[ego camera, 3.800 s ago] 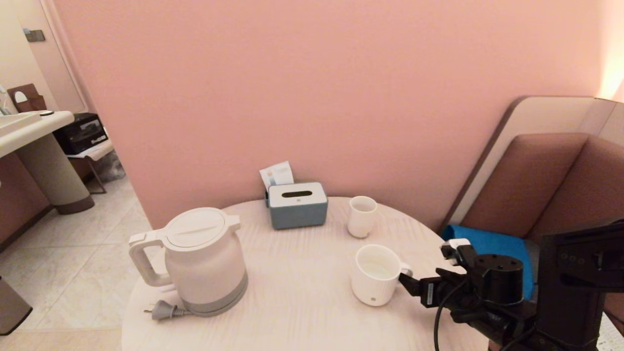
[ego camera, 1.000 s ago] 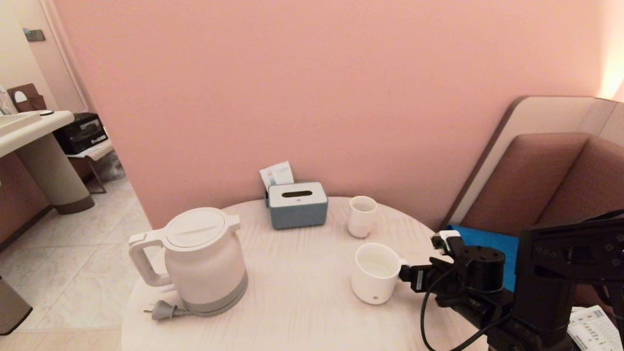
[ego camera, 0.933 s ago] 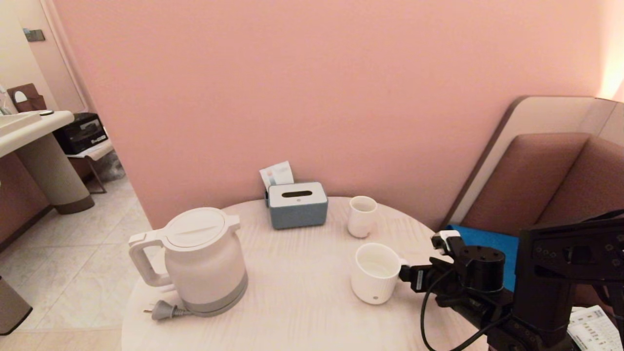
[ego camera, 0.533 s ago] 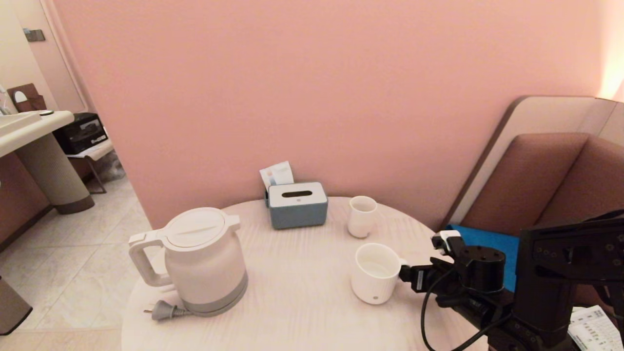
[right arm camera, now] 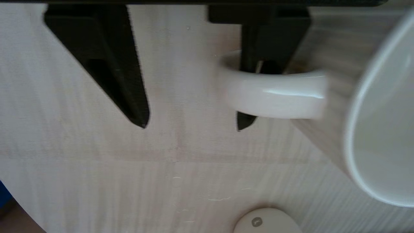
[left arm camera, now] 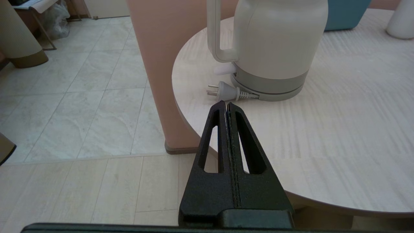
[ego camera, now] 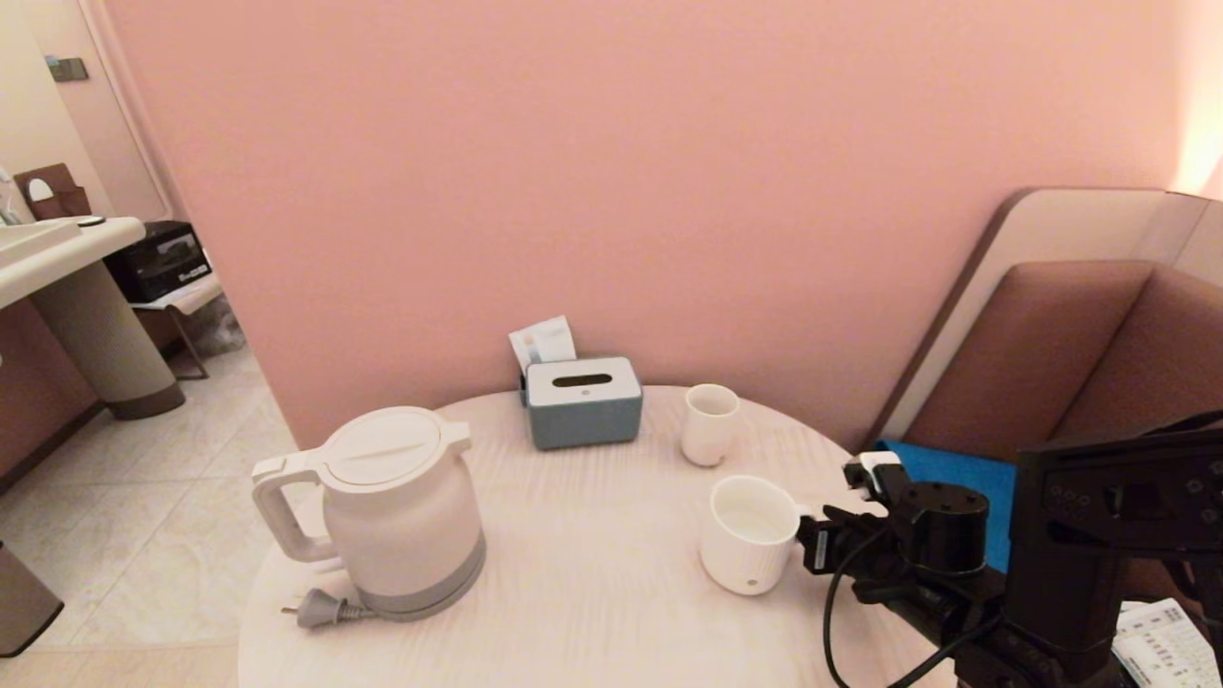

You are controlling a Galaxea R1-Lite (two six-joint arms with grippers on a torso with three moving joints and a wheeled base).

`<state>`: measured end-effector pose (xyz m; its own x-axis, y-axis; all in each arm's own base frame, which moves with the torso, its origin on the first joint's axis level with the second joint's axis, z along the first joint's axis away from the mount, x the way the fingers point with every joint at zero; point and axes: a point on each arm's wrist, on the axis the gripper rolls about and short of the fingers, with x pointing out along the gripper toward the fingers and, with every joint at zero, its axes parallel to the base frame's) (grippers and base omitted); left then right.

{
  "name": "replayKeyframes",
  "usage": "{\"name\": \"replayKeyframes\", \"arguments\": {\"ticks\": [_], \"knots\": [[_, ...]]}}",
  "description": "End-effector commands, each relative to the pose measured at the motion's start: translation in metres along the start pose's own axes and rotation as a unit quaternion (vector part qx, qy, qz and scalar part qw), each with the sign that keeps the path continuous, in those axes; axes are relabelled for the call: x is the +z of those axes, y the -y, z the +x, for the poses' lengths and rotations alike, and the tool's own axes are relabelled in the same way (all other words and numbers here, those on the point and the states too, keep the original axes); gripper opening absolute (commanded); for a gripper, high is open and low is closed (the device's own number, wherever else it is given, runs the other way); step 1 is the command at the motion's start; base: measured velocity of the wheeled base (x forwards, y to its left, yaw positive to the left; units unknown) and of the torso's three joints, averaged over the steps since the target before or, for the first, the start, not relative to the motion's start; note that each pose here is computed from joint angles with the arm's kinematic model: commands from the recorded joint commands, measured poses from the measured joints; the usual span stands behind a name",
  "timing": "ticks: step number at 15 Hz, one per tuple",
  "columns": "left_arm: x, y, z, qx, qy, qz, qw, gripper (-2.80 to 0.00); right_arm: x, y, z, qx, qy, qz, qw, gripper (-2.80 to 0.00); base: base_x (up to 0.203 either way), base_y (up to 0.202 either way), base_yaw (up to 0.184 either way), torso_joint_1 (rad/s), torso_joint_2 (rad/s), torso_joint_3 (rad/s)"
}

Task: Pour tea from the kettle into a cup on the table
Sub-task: Pick up the cup

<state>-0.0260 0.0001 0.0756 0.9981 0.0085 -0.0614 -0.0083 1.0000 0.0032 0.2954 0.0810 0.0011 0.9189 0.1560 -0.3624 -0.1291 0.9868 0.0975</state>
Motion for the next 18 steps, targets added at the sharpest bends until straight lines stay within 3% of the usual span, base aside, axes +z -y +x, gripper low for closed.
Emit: {"name": "replayKeyframes", "arguments": {"ticks": [1, 8, 12, 18], "knots": [[0.0, 0.0, 0.0, 0.0, -0.001, 0.0, 1.0, -2.8, 0.005, -0.001, 0.0, 0.004, 0.023, 0.002, 1.0, -2.8, 0.0, 0.0, 0.0, 0.0, 0.0, 0.0], [0.0, 0.0, 0.0, 0.0, -0.001, 0.0, 1.0, -2.8, 0.007, -0.001, -0.002, 0.002, 0.027, 0.004, 1.0, -2.8, 0.0, 0.0, 0.0, 0.0, 0.0, 0.0], [0.0, 0.0, 0.0, 0.0, 0.0, 0.0, 1.0, -2.8, 0.023, 0.0, -0.012, 0.0, 0.054, 0.013, 0.998, -2.8, 0.0, 0.0, 0.0, 0.0, 0.0, 0.0], [0.0, 0.0, 0.0, 0.0, -0.001, 0.0, 1.0, -2.8, 0.044, 0.021, -0.017, -0.036, 0.09, 0.022, 0.995, -2.8, 0.0, 0.0, 0.0, 0.0, 0.0, 0.0]]}}
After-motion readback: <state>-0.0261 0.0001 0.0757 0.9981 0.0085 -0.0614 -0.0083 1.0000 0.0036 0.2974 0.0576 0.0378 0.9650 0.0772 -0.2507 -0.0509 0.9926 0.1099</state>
